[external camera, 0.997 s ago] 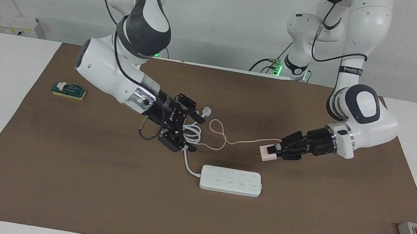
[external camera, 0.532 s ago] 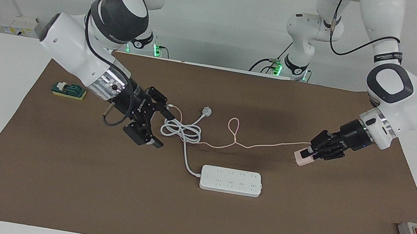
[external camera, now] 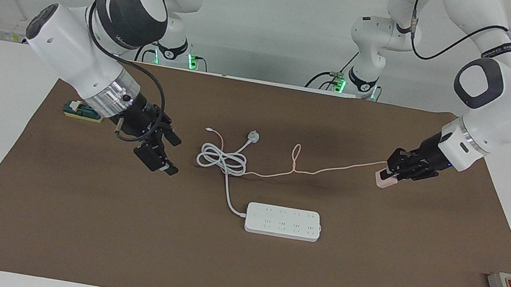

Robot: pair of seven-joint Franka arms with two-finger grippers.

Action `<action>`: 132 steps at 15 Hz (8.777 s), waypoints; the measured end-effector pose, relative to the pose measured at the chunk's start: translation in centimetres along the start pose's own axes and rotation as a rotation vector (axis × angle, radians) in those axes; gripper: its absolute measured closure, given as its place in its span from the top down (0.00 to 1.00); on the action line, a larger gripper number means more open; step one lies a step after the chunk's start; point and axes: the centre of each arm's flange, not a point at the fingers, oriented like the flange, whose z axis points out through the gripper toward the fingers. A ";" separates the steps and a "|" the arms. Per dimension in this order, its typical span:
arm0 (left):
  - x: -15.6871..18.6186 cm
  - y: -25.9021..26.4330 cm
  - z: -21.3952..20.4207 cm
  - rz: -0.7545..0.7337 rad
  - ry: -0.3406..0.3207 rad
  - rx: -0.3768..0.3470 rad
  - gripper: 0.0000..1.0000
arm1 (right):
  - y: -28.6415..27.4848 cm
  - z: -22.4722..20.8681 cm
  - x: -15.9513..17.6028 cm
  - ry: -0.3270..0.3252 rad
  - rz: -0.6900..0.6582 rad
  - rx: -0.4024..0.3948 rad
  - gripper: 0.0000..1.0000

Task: Plug charger into power strip
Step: 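Pull the charger away with the left gripper while the right gripper withdraws, then move the charger with the left gripper onto the power strip's end socket, then press the charger into the socket with the left gripper, then open the left gripper and draw it back from the strip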

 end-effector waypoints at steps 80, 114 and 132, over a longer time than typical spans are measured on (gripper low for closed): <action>3.3 14.4 22.7 -1.544 0.313 0.345 0.32 | 14.7 -16.5 1.7 0.207 -1.118 -0.562 1.00; 2.3 15.2 24.8 -1.461 0.316 0.336 0.48 | 14.7 -16.5 1.7 0.208 -1.119 -0.562 1.00; 2.0 5.6 -1.6 -0.504 0.207 0.364 1.00 | 14.7 -16.5 1.7 0.208 -1.119 -0.562 1.00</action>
